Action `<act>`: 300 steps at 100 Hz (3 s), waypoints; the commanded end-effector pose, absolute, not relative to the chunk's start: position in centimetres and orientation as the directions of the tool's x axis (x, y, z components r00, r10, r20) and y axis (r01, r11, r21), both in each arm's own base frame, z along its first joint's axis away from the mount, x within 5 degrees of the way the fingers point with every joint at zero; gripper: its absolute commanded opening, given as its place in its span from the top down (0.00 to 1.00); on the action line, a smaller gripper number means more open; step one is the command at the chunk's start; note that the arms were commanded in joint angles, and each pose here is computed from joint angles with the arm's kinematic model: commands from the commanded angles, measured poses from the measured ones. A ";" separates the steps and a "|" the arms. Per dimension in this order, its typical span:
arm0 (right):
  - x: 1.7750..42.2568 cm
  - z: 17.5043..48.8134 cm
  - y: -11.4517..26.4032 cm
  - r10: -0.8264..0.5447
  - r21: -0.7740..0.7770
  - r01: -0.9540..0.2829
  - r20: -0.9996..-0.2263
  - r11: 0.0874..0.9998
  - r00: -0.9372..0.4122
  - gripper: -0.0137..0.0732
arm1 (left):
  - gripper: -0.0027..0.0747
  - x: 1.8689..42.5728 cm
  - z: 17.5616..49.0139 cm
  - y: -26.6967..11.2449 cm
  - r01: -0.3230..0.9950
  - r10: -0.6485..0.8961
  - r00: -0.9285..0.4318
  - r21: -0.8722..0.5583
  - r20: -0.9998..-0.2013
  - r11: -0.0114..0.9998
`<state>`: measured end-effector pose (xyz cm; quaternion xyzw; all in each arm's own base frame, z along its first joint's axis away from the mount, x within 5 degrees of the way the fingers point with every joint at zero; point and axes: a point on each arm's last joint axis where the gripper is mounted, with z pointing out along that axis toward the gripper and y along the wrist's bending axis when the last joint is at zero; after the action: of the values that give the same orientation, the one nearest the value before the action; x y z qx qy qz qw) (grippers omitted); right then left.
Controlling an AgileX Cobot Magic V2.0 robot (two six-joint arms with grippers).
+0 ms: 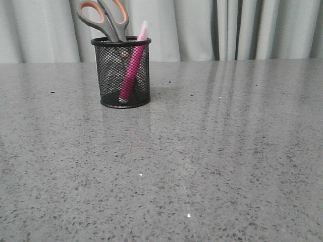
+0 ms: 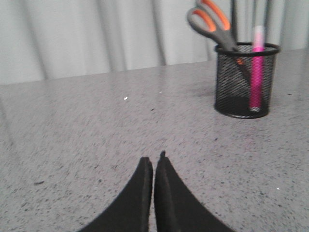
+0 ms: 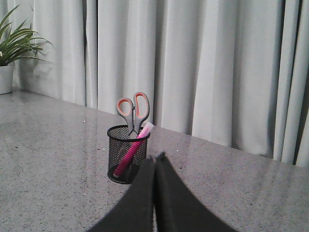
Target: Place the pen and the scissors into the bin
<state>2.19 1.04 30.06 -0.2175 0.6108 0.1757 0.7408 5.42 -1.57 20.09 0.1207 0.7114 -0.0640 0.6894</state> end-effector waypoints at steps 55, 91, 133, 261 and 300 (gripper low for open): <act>1.9 31.3 0.9 0.028 -0.119 -0.517 -0.963 0.848 0.267 0.92 | 0.99 5.2 17.2 -1.1 0.126 -0.101 -0.238 -0.134 -0.966 0.983; 1.9 31.3 0.9 0.028 -0.119 -0.517 -0.963 0.848 0.267 0.92 | 0.99 5.2 17.2 -1.1 0.126 -0.101 -0.240 -0.134 -0.966 0.983; 2.0 31.0 1.0 0.022 -0.119 -0.518 -0.966 0.847 0.258 0.92 | 0.99 5.2 17.2 -1.1 0.126 -0.101 -0.240 -0.134 -0.966 0.983; 5.3 18.1 0.6 -0.080 -0.055 -0.138 -0.980 0.989 -0.184 0.92 | 0.99 5.2 17.2 -1.1 0.126 -0.101 -0.240 -0.134 -0.966 0.983; 5.3 18.1 0.6 -0.080 -0.055 -0.138 -0.980 0.989 -0.183 0.92 | 0.99 5.2 17.2 -1.1 0.126 -0.101 -0.240 -0.134 -0.966 0.983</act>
<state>5.31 0.59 18.12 -0.0706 0.7825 0.0251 0.6182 5.23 -1.21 18.22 0.0169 0.7892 -0.0893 0.6074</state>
